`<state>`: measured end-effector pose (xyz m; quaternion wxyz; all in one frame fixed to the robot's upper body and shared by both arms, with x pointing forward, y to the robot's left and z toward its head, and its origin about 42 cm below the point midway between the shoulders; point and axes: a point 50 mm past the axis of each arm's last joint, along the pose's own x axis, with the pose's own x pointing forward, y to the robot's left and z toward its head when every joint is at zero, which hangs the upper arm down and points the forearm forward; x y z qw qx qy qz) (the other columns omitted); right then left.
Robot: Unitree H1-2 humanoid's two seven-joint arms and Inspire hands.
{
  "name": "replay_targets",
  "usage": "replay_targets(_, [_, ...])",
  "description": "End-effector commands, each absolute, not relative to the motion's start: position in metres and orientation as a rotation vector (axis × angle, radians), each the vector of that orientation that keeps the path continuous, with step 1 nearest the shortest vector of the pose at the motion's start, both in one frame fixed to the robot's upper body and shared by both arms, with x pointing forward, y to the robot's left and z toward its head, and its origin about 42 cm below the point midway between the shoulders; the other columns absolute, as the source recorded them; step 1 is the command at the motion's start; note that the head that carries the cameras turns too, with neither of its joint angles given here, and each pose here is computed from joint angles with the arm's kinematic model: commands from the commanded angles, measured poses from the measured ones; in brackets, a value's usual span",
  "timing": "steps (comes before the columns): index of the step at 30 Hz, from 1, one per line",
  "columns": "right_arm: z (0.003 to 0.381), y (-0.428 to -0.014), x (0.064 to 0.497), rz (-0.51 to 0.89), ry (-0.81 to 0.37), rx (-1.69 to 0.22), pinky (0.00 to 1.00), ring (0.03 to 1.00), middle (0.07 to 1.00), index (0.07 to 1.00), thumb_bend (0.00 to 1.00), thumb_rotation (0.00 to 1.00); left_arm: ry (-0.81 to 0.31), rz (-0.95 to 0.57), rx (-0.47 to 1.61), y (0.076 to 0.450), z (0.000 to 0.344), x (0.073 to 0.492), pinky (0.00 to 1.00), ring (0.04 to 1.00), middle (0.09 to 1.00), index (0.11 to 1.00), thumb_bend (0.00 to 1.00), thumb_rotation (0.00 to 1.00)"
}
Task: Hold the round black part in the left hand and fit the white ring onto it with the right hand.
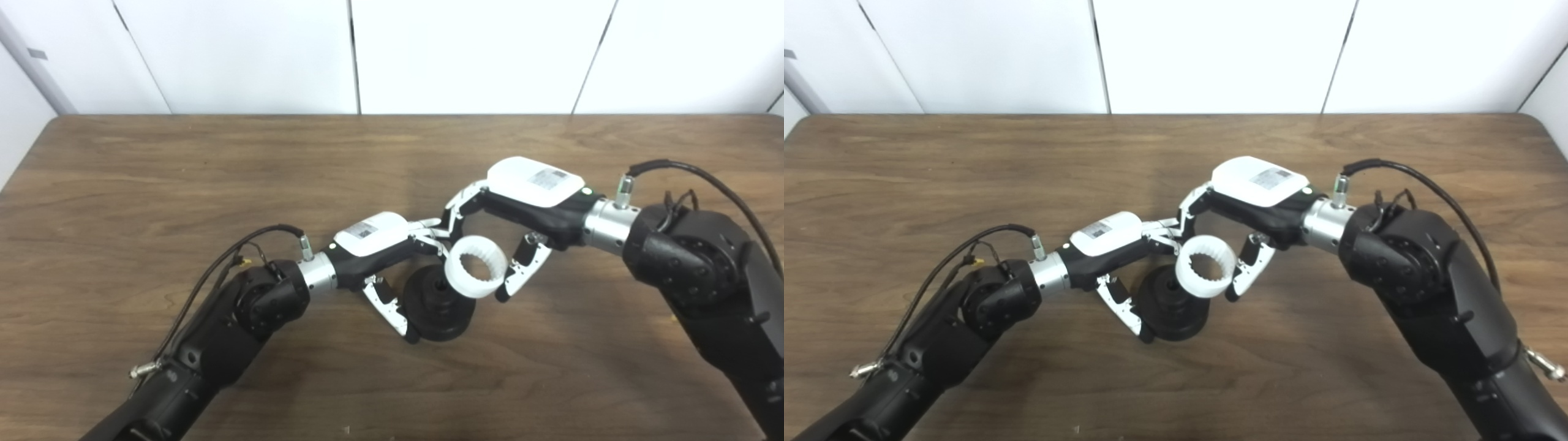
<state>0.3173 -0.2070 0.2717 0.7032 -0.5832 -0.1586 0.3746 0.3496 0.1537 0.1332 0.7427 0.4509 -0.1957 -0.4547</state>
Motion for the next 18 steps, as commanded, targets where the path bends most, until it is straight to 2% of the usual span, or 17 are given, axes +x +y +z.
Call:
replay_targets(1, [0.293, -0.208, 0.316, 0.774, -0.434, -1.311, 0.71, 0.798, 0.772, 0.479, 0.52, 0.14, -0.291, -1.060, 1.070, 0.162, 0.109, 0.340, 0.88, 0.986, 0.910, 0.488, 0.52, 0.08])
replay_targets(13, [0.281, -0.199, 0.316, 0.803, -0.414, -1.281, 0.74, 0.808, 0.777, 0.481, 0.52, 0.14, -0.295, -1.038, 1.073, 0.160, 0.110, 0.342, 0.87, 0.965, 0.902, 0.489, 0.52, 0.08])
replay_targets(18, [0.279, -0.189, 0.318, 0.808, -0.424, -1.267, 0.73, 0.803, 0.774, 0.481, 0.52, 0.14, -0.288, -1.045, 1.080, 0.159, 0.111, 0.342, 0.89, 0.975, 0.910, 0.489, 0.52, 0.08])
